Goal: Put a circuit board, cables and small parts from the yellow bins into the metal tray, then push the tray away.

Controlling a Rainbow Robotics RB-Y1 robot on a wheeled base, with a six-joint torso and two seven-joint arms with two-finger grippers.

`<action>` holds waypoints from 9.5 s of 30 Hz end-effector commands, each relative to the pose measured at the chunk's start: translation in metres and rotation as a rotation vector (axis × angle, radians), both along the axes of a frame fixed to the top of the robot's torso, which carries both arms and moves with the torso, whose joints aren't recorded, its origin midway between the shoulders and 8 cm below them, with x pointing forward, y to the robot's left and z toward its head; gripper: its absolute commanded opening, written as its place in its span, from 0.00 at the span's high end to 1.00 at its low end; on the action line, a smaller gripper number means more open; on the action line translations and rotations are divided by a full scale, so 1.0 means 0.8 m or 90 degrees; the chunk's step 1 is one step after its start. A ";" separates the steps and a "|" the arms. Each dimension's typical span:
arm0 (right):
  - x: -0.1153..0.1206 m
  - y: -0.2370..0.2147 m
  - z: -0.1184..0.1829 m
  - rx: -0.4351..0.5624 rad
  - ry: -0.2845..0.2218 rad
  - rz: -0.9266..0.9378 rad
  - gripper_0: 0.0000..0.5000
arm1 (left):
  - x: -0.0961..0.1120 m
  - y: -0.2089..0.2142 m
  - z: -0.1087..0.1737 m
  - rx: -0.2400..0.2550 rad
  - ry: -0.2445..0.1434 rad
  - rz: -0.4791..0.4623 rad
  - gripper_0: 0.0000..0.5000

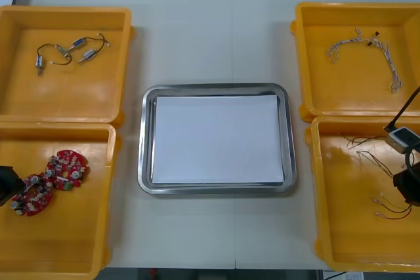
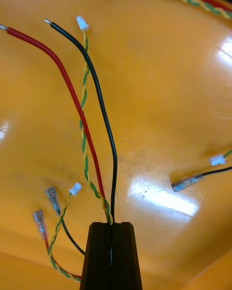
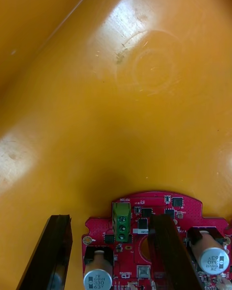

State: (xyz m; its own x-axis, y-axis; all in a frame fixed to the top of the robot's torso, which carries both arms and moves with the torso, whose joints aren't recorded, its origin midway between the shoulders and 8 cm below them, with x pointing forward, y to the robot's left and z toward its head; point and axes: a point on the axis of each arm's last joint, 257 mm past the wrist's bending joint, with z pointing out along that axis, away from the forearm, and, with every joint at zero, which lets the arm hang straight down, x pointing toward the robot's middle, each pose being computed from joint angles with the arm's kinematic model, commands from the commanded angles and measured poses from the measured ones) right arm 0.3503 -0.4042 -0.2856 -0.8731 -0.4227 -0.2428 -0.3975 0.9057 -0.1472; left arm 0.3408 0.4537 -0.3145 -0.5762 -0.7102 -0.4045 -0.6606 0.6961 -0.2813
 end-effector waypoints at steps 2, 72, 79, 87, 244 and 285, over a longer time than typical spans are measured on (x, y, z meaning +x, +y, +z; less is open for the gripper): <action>0.021 0.006 0.058 0.003 -0.054 0.009 1.00 | 0.015 -0.014 -0.003 -0.020 -0.012 0.006 0.07; 0.051 0.217 0.223 -0.043 -0.196 0.456 1.00 | 0.058 -0.223 0.234 0.128 -0.085 -0.397 1.00; 0.050 0.219 0.223 -0.039 -0.195 0.458 1.00 | 0.066 -0.277 0.230 0.127 -0.092 -0.451 1.00; 0.052 0.216 0.224 -0.043 -0.198 0.449 1.00 | 0.080 -0.331 0.217 0.119 -0.096 -0.470 1.00; 0.052 0.355 0.168 -0.102 -0.080 0.632 1.00 | 0.246 -0.038 0.297 0.183 -0.120 -0.274 0.00; 0.072 0.426 0.061 -0.149 -0.045 0.689 1.00 | 0.319 -0.016 0.312 0.286 -0.219 -0.302 0.00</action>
State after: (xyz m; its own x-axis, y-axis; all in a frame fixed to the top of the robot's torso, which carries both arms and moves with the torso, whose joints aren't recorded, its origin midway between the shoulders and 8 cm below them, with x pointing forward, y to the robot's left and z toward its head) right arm 0.4024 -0.0836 -0.2468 -0.0485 -0.9958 -0.0783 -0.9546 0.0692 -0.2896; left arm 0.5838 0.4145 -0.0971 -0.6031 -0.2725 -0.7497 -0.2357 0.9588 -0.1588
